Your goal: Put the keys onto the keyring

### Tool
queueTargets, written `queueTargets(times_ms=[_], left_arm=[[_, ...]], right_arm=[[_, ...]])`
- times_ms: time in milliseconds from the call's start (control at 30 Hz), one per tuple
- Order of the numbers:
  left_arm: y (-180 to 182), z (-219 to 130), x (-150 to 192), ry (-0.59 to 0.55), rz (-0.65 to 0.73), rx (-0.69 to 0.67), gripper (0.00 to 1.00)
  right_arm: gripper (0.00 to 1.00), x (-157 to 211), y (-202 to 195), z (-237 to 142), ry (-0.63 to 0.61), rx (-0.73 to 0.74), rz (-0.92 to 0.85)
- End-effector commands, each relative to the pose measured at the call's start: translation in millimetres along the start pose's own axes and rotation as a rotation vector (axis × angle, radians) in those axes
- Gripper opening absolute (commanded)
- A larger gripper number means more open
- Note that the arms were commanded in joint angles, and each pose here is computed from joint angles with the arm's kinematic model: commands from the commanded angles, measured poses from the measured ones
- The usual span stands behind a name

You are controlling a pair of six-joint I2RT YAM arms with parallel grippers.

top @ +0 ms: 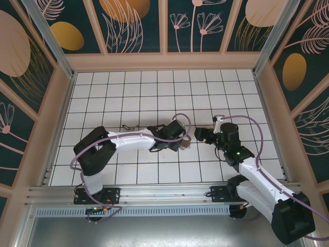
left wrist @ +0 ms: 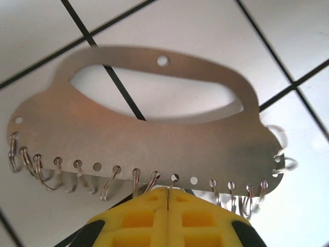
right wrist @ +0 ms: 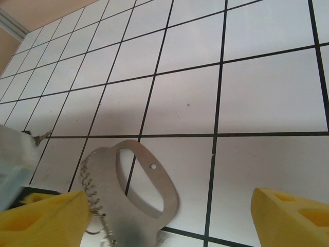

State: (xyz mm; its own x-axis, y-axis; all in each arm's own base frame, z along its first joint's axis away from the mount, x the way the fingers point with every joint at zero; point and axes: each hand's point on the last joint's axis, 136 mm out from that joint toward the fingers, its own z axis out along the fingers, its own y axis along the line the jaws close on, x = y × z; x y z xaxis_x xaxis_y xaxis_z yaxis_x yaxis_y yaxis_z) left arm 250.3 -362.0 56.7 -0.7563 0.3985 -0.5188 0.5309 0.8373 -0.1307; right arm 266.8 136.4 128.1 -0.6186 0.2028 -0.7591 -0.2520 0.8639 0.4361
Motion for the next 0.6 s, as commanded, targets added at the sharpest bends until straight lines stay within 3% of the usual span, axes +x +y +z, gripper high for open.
queueTargets(times_ms=[0, 267, 567], left_arm=[[-2, -28, -8, -0.029, 0.064, 0.027, 0.00], [-4, -66, -23, -0.101, 0.090, 0.081, 0.00], [0, -101, -37, -0.223, 0.203, 0.079, 0.00]], right_arm=[[0.82, 4, 0, -1, 0.009, -0.016, -0.010], [0.80, 9, 12, -2, 0.026, -0.085, -0.025], [0.78, -4, 58, -14, -0.025, -0.315, -0.076]])
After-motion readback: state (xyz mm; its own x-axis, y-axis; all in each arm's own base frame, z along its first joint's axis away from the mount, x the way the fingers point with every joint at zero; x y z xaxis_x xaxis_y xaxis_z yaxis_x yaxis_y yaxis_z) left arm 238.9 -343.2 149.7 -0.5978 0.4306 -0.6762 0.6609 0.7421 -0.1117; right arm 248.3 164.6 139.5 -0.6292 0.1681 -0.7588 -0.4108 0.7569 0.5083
